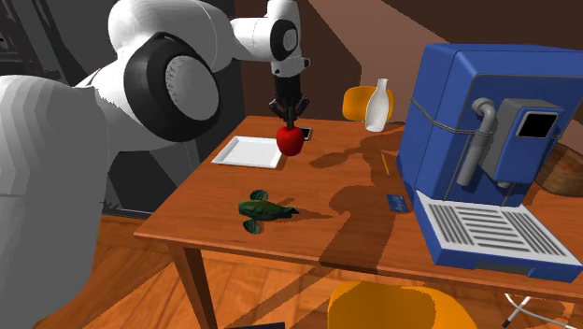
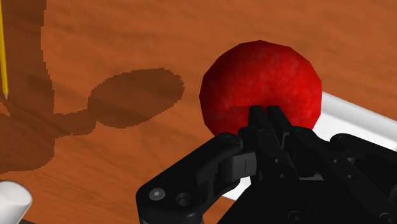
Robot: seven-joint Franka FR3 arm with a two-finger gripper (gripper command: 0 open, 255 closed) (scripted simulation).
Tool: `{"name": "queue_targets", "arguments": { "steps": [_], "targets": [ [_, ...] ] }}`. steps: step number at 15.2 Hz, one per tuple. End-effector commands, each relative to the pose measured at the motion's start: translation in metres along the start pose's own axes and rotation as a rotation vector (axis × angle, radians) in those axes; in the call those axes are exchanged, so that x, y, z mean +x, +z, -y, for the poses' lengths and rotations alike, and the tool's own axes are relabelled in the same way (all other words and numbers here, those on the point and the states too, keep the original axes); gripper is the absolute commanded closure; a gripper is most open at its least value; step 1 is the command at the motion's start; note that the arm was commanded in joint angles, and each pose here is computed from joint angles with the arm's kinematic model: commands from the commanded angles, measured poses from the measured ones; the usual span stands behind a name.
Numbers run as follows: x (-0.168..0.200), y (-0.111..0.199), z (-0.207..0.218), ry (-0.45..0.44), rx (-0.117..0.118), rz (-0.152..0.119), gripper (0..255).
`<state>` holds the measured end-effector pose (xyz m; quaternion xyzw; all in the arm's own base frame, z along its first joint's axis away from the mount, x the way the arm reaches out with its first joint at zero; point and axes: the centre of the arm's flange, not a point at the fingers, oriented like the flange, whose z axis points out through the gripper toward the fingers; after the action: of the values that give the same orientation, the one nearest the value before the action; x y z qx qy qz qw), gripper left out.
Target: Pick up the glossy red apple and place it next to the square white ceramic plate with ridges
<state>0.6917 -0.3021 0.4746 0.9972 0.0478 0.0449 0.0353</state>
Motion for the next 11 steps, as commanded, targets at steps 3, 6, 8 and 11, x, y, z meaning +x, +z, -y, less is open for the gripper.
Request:
{"name": "queue_targets", "arguments": {
  "steps": [3, 6, 8, 11],
  "targets": [
    [0.0, 0.02, 0.003, 0.001, 0.0, -0.001, 255],
    [-0.001, 0.036, 0.004, 0.001, 0.0, -0.001, 255],
    [-0.002, 0.047, 0.005, 0.001, 0.0, -0.001, 255],
    [-0.003, 0.062, 0.006, 0.001, 0.0, -0.001, 255]
  ]
}}
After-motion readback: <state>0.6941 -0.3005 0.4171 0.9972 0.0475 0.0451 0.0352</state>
